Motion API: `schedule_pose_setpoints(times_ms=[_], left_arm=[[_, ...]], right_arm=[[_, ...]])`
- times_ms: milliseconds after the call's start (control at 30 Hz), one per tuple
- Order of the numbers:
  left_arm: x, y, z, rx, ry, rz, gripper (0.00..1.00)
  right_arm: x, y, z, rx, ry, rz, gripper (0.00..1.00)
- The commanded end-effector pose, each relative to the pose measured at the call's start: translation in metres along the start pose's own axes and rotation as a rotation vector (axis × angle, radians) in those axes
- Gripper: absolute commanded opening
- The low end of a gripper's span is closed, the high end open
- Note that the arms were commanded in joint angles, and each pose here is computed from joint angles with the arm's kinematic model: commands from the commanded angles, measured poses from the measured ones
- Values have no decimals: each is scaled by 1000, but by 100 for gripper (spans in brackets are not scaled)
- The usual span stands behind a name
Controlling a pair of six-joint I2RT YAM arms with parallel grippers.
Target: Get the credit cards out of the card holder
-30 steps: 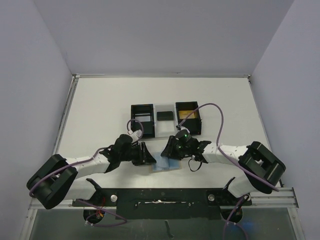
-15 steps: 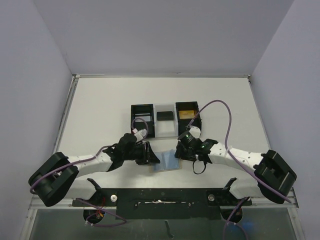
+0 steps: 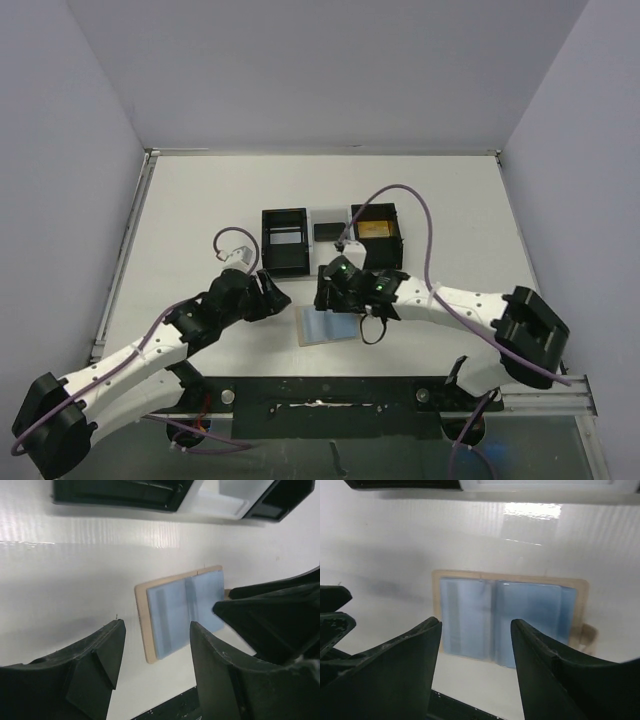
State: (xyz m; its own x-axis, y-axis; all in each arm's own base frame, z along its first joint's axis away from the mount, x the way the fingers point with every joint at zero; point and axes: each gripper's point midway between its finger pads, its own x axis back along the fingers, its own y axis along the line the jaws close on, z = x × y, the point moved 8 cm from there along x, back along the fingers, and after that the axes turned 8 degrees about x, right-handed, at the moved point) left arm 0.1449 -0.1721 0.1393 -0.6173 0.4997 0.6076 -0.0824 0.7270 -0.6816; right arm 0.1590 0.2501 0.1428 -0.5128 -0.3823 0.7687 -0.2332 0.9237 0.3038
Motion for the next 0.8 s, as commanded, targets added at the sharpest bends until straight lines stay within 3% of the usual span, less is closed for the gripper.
schedule_pose_setpoints(times_ms=[0,267,767], left_arm=[[18,7,-17,48,-153,-77,54],[32,11,-23,63,-220,-74,55],[29,8,-22,52,-192,-49,55]], right_arm=[[-6,37,-11,112,-32,85,59],[-27,58,0,223,45,66,64],[-59,55,22,273,191,141,64]])
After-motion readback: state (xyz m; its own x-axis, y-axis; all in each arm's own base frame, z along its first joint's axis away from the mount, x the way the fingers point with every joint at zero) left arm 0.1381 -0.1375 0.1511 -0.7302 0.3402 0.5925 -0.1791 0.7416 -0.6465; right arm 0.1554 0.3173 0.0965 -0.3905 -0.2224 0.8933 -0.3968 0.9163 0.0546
